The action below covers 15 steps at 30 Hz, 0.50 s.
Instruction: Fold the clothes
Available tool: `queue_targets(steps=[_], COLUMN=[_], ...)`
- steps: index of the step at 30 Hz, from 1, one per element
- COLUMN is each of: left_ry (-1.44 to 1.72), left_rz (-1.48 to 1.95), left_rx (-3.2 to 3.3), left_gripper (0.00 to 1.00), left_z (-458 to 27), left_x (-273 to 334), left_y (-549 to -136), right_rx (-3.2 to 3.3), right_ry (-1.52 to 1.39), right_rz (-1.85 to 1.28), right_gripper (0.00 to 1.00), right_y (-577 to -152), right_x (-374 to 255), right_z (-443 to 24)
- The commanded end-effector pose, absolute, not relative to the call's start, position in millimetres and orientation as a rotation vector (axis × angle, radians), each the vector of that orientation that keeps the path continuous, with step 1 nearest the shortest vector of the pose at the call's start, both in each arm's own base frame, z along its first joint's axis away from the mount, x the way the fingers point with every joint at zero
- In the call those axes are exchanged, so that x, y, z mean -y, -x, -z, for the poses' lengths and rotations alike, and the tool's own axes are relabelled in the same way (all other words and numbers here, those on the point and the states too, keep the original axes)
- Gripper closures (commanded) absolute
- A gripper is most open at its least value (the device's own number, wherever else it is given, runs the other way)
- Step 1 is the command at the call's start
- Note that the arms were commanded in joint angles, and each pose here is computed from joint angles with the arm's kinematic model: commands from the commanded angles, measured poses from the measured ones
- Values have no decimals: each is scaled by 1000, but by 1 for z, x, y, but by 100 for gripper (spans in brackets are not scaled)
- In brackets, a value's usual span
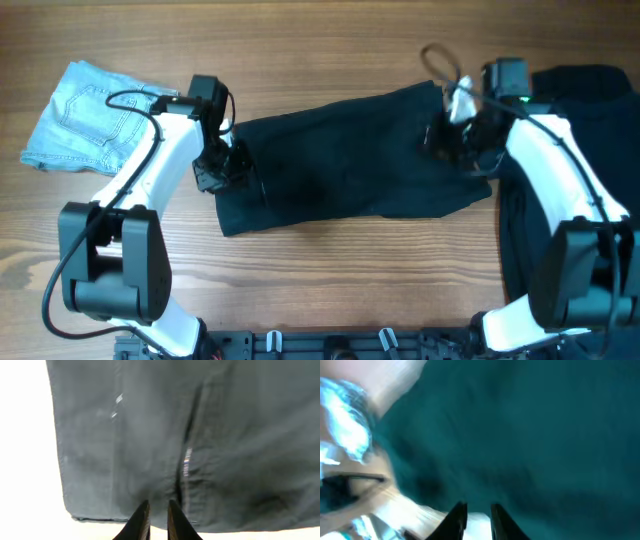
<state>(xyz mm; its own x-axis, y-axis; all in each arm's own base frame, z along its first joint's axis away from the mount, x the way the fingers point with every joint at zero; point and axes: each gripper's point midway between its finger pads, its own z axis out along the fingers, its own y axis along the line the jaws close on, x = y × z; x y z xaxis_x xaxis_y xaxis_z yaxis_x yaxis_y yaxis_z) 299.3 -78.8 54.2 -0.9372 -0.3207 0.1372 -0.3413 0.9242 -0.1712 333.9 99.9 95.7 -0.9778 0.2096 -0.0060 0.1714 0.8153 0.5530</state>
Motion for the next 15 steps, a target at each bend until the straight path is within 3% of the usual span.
queue_targets(steps=[1,5,6,9,11,13,15], left_ry=[-619,-715,-791,-899,-974,-908,-822], left_rz=[-179,-56,69,111,80,-139,-346], left_rx=[2893,2869,2865,2835,2826,2856,2909], left_gripper=[87,86,85,85,87,86,75], left_z=[-35,-6,-1,0,-3,-19,-38], left_x=[68,53,36,15,2,11,25], left_y=[-270,-252,-247,-247,-254,-272,-289], right_rx=[-3144,-3186,-3186,-3152,-3128,-3033,-2866], right_ry=[-237,-545,-716,-837,-700,-367,-130], right_rz=[-551,-376,-231,-261,-409,-678,-895], right_gripper=[80,79,81,81,76,67,58], right_y=[-290,-259,-251,-256,-271,-292,-308], right_x=[-81,-58,-35,-13,-18,-47,-75], right_z=[-38,22,29,18,0,-35,-80])
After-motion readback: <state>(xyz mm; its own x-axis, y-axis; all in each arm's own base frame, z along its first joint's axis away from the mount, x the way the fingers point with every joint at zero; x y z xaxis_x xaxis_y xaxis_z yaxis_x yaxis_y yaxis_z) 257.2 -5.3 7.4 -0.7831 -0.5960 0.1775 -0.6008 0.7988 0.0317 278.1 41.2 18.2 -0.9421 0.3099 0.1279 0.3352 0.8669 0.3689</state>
